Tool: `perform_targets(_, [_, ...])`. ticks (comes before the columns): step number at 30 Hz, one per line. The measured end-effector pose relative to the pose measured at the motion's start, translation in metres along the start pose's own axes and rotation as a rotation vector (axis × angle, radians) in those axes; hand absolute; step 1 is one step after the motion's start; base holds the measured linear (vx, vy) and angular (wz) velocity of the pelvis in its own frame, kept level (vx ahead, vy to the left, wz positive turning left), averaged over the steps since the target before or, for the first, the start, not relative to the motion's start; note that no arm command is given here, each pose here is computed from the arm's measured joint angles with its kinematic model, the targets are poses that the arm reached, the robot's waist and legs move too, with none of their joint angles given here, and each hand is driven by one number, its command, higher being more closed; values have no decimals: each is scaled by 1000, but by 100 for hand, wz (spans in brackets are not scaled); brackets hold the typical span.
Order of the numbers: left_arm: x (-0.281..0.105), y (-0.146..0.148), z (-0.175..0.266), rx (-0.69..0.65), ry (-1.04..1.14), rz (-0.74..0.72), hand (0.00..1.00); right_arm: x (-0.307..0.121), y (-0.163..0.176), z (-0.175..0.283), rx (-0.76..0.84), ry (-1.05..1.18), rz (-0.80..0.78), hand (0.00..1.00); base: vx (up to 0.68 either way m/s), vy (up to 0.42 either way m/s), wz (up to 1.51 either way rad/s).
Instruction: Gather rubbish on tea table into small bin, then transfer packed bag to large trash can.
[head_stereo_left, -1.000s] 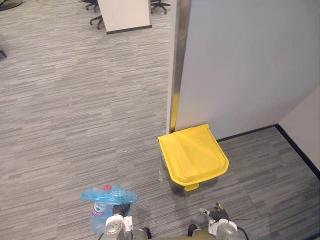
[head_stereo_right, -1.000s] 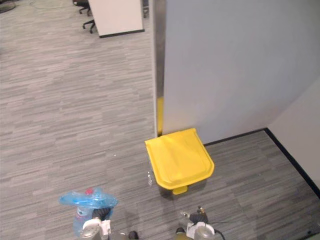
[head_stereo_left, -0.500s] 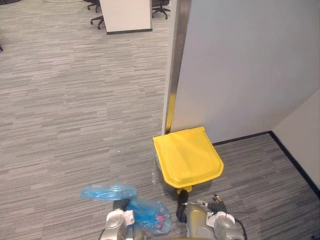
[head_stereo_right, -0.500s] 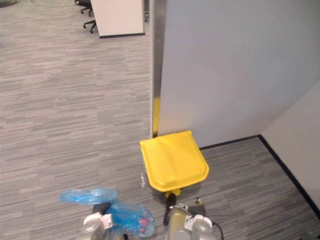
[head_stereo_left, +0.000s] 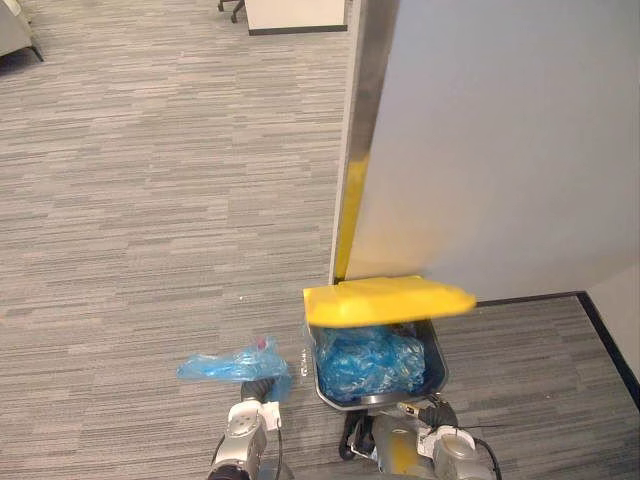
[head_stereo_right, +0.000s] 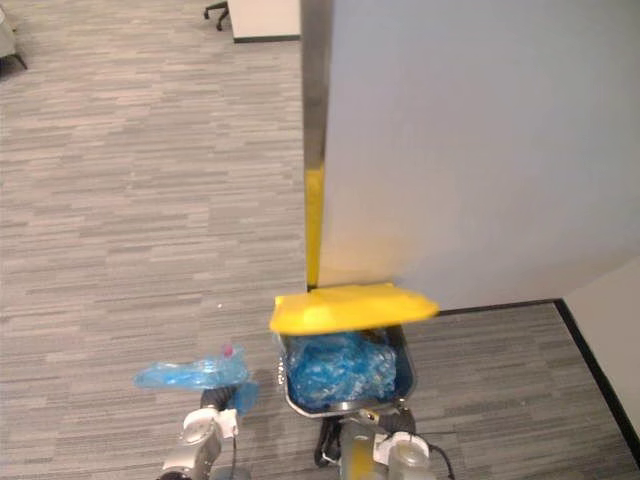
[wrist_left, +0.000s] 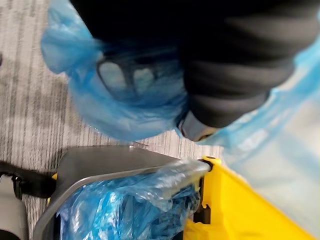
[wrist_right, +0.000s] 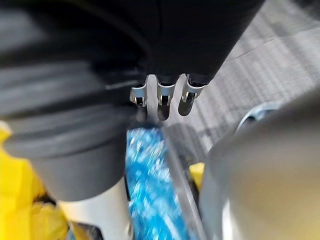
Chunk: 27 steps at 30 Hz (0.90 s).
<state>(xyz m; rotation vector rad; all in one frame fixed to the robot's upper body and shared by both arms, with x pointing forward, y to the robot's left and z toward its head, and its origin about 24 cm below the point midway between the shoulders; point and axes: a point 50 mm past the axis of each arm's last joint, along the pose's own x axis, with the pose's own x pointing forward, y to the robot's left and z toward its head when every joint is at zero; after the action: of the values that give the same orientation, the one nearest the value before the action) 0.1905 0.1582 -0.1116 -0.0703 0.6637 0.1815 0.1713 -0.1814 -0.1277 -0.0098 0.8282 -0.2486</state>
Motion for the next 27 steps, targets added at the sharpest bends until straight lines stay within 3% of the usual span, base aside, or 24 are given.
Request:
perform_targets(7, [3,14,56,75,-237,-13,100,13,20,142,-162,-420,57,0,-47,88,26])
perform_targets(13, [-1,10,86,64,-368,-48,100,1,1,237,-224,-647,-21,0,-127,33,13])
perform_targets(20, [-14,-22,115,79,-513,-200,100,-23,-19,318,-199,-798,-102,0,-14,57,-2])
perform_targets(27, [-40,-76,142,120,-663,-459,100,-37,-23,356,-129,-805,-100,0,34,66,2])
